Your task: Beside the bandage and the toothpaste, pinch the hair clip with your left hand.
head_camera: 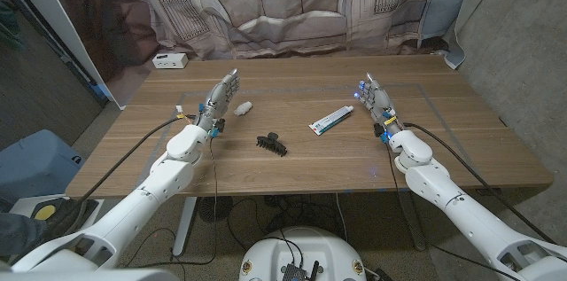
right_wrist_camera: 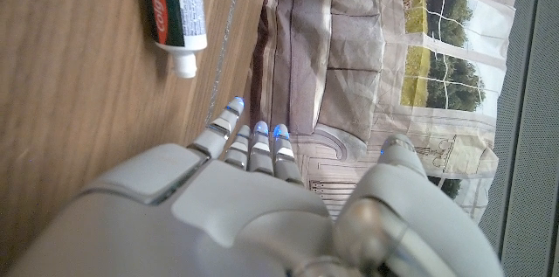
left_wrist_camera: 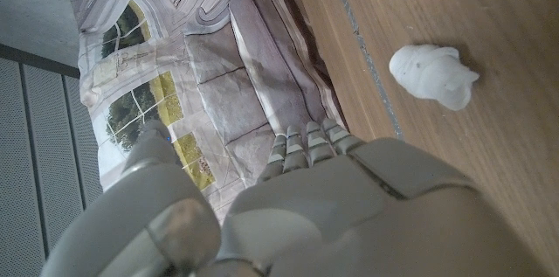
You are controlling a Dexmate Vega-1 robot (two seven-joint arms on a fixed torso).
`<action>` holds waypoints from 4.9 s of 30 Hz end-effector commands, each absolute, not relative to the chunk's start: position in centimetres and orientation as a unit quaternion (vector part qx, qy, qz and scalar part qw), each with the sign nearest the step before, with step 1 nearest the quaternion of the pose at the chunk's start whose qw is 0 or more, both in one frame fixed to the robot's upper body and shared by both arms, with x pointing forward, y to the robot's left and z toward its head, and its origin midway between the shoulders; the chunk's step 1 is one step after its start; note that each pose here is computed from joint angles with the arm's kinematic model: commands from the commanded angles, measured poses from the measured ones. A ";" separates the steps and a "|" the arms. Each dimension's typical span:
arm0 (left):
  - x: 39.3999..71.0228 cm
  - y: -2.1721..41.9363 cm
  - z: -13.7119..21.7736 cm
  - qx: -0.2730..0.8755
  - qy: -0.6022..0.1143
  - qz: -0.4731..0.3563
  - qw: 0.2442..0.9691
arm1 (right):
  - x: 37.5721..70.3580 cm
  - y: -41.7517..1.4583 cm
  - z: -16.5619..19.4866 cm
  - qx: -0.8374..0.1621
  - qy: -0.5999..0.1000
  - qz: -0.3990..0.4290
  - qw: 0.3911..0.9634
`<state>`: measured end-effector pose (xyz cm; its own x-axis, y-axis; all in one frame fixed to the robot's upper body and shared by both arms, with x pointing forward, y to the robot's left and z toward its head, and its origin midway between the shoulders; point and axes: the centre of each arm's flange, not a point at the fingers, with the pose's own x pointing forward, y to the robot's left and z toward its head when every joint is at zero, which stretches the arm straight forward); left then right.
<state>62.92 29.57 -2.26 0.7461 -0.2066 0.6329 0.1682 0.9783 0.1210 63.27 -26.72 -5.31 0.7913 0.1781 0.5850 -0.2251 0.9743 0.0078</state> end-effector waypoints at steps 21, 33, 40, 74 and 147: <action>59.8 28.4 -1.4 0.140 -0.412 -0.087 0.896 | 60.1 -28.0 -5.9 0.058 -0.363 0.098 0.925; 58.4 26.3 -1.9 0.184 -0.431 -0.070 0.881 | 59.4 -29.8 -6.2 0.055 -0.354 0.130 0.924; 56.8 26.6 -1.9 0.198 -0.437 -0.091 0.873 | 59.3 -29.0 -6.2 0.065 -0.357 0.114 0.925; 52.7 29.9 -2.4 0.274 -0.477 -0.094 0.829 | 55.6 -25.8 -7.3 0.065 -0.383 0.072 0.919; 44.0 30.2 0.0 0.611 -0.387 -0.030 0.690 | 51.5 -22.7 -9.8 0.065 -0.400 0.053 0.912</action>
